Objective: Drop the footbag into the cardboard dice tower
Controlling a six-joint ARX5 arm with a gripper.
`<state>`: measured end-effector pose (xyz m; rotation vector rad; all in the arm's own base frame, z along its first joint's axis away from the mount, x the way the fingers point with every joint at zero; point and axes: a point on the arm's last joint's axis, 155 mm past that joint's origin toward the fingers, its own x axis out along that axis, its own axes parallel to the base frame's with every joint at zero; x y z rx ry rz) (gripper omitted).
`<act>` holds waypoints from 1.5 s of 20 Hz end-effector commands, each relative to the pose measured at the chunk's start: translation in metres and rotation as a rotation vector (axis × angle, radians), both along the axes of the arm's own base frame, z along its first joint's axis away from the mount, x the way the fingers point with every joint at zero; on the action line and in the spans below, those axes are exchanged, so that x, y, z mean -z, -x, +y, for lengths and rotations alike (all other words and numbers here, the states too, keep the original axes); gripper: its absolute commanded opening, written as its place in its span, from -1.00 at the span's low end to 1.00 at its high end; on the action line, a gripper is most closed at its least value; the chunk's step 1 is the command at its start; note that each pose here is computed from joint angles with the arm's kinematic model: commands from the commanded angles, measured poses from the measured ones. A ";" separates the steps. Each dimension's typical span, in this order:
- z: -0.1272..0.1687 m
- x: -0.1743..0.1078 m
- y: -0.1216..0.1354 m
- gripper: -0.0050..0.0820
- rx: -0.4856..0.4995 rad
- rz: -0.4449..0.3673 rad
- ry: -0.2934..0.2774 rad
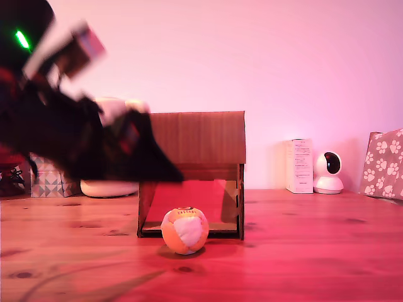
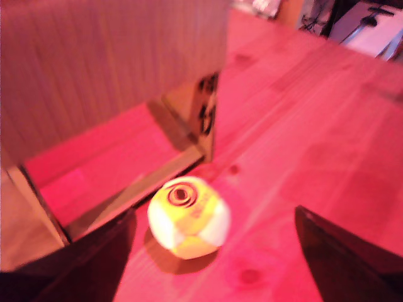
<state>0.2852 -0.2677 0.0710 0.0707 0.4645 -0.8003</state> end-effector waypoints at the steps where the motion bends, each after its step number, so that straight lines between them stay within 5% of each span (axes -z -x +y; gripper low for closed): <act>1: 0.000 0.005 -0.004 0.90 -0.045 0.009 0.019; 11: -0.021 0.037 -0.033 0.90 -0.138 0.097 0.026; 16: -0.025 0.054 -0.037 0.87 -0.144 0.149 -0.014; 18: -0.025 0.057 -0.037 0.60 -0.154 0.170 -0.014; 21: -0.024 0.059 -0.037 -0.14 -0.155 0.176 -0.021; 24: -0.025 0.058 -0.037 -0.63 -0.153 0.174 -0.020; 30: -0.026 0.038 -0.020 -0.71 -0.098 0.206 -0.025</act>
